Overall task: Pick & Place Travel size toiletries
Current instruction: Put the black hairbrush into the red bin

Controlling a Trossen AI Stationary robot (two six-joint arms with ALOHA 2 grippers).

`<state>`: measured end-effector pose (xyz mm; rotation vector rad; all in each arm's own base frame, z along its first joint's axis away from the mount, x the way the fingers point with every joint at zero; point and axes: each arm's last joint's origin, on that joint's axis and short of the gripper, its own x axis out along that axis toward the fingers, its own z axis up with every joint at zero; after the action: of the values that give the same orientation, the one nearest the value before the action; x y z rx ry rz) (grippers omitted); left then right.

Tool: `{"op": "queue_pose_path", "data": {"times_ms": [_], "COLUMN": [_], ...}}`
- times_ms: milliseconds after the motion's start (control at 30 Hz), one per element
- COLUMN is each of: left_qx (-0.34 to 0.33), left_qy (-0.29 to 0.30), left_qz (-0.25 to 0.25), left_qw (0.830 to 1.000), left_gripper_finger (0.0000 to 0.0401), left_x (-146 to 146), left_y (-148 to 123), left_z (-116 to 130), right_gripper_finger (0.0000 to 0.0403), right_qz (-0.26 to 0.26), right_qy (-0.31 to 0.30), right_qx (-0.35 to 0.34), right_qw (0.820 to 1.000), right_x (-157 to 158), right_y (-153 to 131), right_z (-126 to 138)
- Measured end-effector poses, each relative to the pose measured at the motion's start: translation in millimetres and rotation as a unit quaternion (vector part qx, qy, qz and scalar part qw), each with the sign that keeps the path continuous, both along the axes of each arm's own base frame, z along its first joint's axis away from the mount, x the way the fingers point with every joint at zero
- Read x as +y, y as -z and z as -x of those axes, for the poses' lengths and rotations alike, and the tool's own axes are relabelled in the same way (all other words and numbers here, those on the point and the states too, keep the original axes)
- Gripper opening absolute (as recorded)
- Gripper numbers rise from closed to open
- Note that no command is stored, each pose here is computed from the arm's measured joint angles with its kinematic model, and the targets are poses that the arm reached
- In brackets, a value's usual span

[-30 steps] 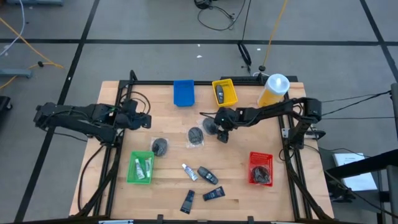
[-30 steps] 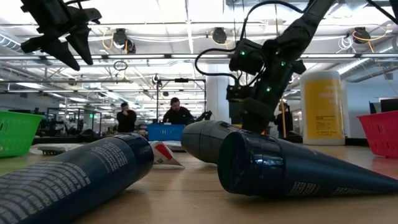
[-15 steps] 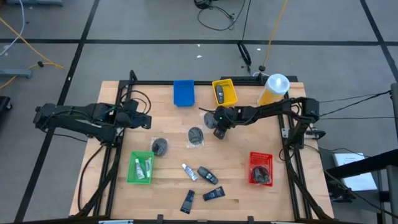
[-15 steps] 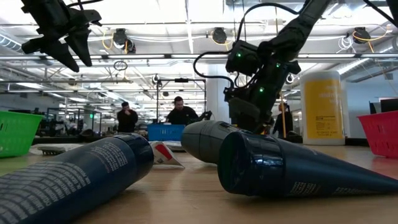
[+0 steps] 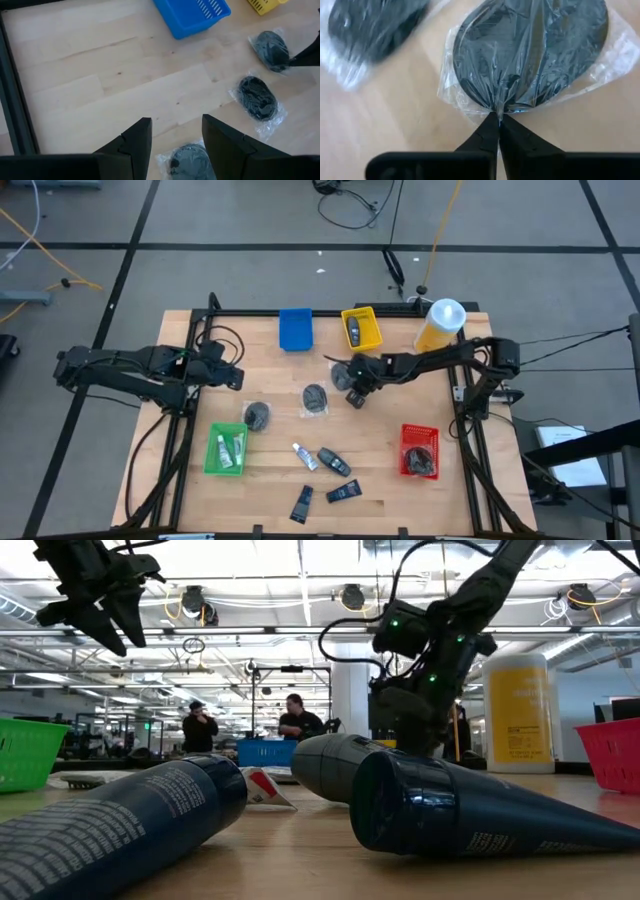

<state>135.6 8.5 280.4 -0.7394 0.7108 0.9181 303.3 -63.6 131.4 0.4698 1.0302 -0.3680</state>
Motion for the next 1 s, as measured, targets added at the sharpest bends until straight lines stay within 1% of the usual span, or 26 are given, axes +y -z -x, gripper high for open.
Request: {"op": "queue_pose_path", "data": {"times_ms": [100, 300, 367, 467, 533, 633, 900, 1000], "left_qx": [0.002, 0.003, 0.003, 0.003, 0.002, 0.003, -0.005, -0.024], "left_qy": [0.008, 0.02, 0.021, 0.02, 0.02, 0.026, 0.04, 0.048], "left_qz": [0.009, 0.03, 0.032, 0.033, 0.034, 0.044, 0.055, 0.059], "left_qw": [1.0, 0.999, 0.999, 0.999, 0.999, 0.999, 0.998, 0.997], "left_gripper_finger": [0.017, 0.017, 0.017, 0.017, 0.017, 0.017, 0.017, 0.017], "left_x": [-0.6, -1.9, -2.1, -2.1, -2.1, -2.9, -5.7, -6.9], "left_y": [0.2, 0.8, 0.9, 0.9, 0.9, 1.1, 0.6, -0.7], "left_z": [-0.1, -0.3, -0.4, -0.4, -0.5, -0.5, -2.6, -7.8], "right_gripper_finger": [0.0001, 0.0001, 0.0, 0.0, 0.0, 0.0, 0.0, 0.0], "right_qz": [0.004, 0.029, 0.036, 0.041, 0.043, 0.045, -0.008, -0.033], "right_qy": [-0.006, -0.018, -0.018, -0.018, -0.017, -0.009, 0.0, -0.003], "right_qx": [-0.012, -0.026, -0.041, -0.039, -0.051, -0.057, -0.082, -0.092], "right_qw": [1.0, 0.999, 0.998, 0.998, 0.998, 0.997, 0.997, 0.995], "right_x": [4.7, 20.9, 27.0, 37.1, 43.9, 55.3, 89.6, 104.4], "right_y": [-11.3, -39.7, -49.4, -61.3, -69.6, -82.0, -107.9, -114.6], "right_z": [2.8, 12.0, 14.0, 22.6, 26.4, 36.1, 62.1, 70.3]}}
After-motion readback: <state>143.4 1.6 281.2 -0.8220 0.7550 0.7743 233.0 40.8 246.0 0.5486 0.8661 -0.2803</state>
